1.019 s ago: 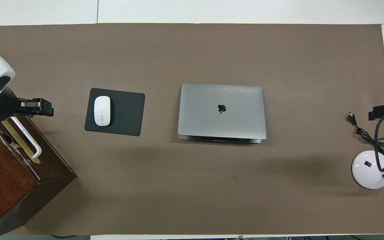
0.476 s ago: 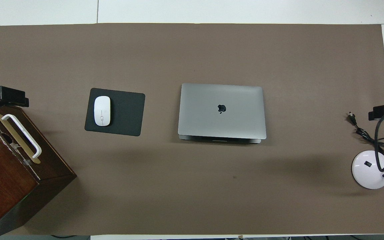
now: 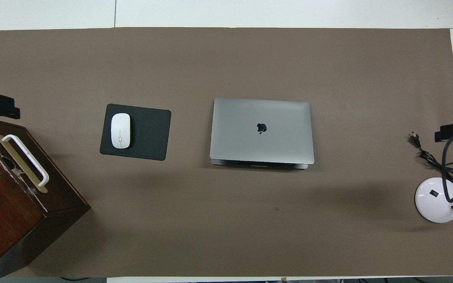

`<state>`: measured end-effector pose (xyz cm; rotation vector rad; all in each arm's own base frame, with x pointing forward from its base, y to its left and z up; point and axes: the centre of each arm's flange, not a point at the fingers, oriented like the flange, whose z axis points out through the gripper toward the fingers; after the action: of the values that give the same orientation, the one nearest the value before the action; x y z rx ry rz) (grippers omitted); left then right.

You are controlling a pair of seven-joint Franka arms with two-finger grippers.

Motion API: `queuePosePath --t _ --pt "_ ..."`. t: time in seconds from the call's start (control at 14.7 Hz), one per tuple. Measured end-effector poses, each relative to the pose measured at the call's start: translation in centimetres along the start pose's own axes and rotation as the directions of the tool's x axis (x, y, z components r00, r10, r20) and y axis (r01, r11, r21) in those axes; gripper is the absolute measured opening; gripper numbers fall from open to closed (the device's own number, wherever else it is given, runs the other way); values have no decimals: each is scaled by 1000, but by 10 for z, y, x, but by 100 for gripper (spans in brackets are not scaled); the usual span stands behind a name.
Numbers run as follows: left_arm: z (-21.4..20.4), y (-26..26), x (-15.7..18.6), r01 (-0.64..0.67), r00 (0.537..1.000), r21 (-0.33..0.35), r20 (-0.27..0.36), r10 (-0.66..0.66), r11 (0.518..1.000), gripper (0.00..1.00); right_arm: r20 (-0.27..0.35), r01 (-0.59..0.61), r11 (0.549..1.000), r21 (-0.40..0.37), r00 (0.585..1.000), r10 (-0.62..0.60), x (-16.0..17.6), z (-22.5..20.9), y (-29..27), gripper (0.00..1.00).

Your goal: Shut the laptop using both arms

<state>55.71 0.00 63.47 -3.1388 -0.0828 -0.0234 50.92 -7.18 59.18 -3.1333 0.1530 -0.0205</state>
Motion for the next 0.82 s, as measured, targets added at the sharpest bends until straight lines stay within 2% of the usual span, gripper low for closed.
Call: queuePosePath --t 0.27,0.54,0.82 --pt "29 -19 -8 28 999 3 47 -28 1000 100 0 0 1000 0 1000 0 0 0 0 100" --pt "43 -11 -18 10 999 3 46 -10 1000 100 0 -1 1000 0 1000 1 0 0 0 100" --pt "38 -10 -20 -83 996 -1 34 83 997 100 0 -1 1000 0 1000 1 0 0 1 100"
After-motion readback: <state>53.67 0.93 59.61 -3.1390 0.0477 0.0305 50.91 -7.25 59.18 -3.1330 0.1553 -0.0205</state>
